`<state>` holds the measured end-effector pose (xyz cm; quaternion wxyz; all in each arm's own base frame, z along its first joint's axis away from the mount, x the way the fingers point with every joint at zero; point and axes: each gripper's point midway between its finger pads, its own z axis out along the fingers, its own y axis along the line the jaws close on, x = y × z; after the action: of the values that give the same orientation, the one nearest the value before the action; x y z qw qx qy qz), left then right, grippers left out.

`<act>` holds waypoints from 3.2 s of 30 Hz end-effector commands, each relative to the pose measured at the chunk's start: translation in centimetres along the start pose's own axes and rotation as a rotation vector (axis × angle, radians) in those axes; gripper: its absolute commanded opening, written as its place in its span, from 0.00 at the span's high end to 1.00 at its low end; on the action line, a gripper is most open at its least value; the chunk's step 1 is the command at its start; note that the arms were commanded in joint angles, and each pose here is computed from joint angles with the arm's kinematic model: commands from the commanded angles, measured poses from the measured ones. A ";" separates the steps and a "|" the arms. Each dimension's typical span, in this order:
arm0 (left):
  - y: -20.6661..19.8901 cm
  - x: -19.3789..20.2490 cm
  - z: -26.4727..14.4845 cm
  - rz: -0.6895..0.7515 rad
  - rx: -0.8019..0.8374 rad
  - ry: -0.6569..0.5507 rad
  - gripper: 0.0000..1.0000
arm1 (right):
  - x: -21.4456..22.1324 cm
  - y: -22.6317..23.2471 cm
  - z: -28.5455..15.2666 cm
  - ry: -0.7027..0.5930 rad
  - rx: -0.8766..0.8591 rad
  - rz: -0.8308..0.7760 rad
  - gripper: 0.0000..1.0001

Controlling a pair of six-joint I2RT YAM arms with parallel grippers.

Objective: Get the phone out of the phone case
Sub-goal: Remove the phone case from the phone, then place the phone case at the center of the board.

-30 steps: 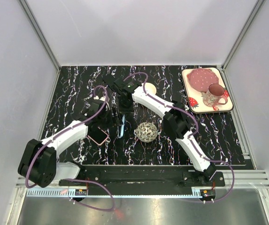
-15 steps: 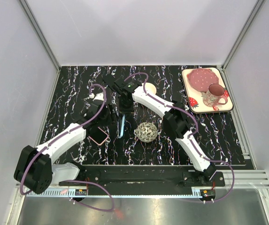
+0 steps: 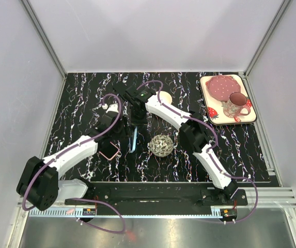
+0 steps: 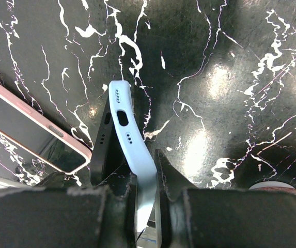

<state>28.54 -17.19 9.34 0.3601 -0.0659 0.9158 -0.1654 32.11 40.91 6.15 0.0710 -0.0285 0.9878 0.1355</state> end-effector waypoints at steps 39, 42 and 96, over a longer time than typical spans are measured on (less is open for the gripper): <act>7.0 3.6 2.9 0.257 -0.617 0.093 0.63 | 0.5 0.3 -0.3 0.037 -0.067 0.044 1.00; 7.4 3.6 3.0 0.266 -0.647 0.093 0.65 | 0.6 0.2 -0.2 0.040 -0.068 0.046 1.00; 11.6 -14.7 3.5 -0.235 -0.334 -0.021 1.00 | -6.3 -1.5 -1.6 -0.204 -0.313 0.151 0.66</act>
<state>37.78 -4.71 9.00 0.2821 -0.2558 0.9208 -0.0843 37.32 38.85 5.99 0.1216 0.0457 0.9525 0.2755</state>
